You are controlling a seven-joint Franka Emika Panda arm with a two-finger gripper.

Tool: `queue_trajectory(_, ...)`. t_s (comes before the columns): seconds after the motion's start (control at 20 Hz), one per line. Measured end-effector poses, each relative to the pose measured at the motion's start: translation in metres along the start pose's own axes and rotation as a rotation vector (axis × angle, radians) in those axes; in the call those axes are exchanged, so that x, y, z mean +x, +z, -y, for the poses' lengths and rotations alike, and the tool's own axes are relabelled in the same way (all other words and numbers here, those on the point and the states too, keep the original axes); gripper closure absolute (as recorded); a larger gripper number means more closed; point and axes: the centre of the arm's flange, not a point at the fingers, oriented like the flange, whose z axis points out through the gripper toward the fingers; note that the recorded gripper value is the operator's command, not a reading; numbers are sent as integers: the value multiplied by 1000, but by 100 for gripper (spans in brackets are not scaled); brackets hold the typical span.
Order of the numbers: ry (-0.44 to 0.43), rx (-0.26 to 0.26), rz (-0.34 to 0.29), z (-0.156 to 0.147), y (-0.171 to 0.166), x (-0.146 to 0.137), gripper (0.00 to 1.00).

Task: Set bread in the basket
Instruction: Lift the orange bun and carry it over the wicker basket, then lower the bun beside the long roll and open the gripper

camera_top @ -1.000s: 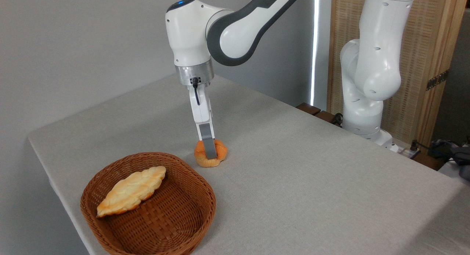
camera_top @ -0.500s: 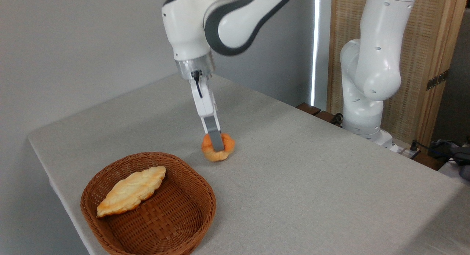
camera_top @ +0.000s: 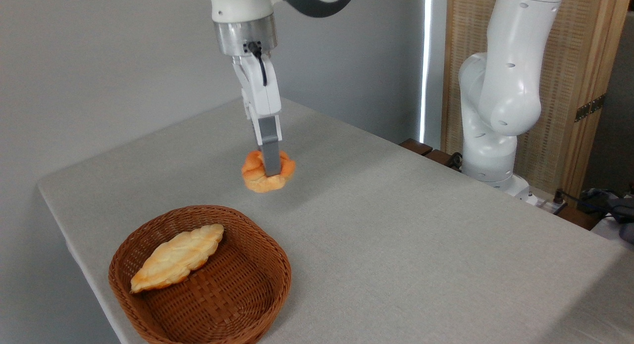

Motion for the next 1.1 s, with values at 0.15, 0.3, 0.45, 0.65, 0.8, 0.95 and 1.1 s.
queue_trajectory(0.15, -87, 79, -141, 34, -15, -12, 52)
queue_trajectory(0.3, -135, 152, -207, 58, -9, -13, 51)
queue_trajectory(0.45, -145, 202, -221, 69, 5, -4, 49)
queue_trajectory(0.65, -154, 206, -190, 78, 24, -3, 31)
queue_trajectory(0.8, -105, 248, -104, 83, 34, -6, 17)
queue_trajectory(0.95, -70, 275, -51, 84, 39, -6, 3)
queue_trajectory(1.1, -66, 275, -43, 84, 42, -6, 0)
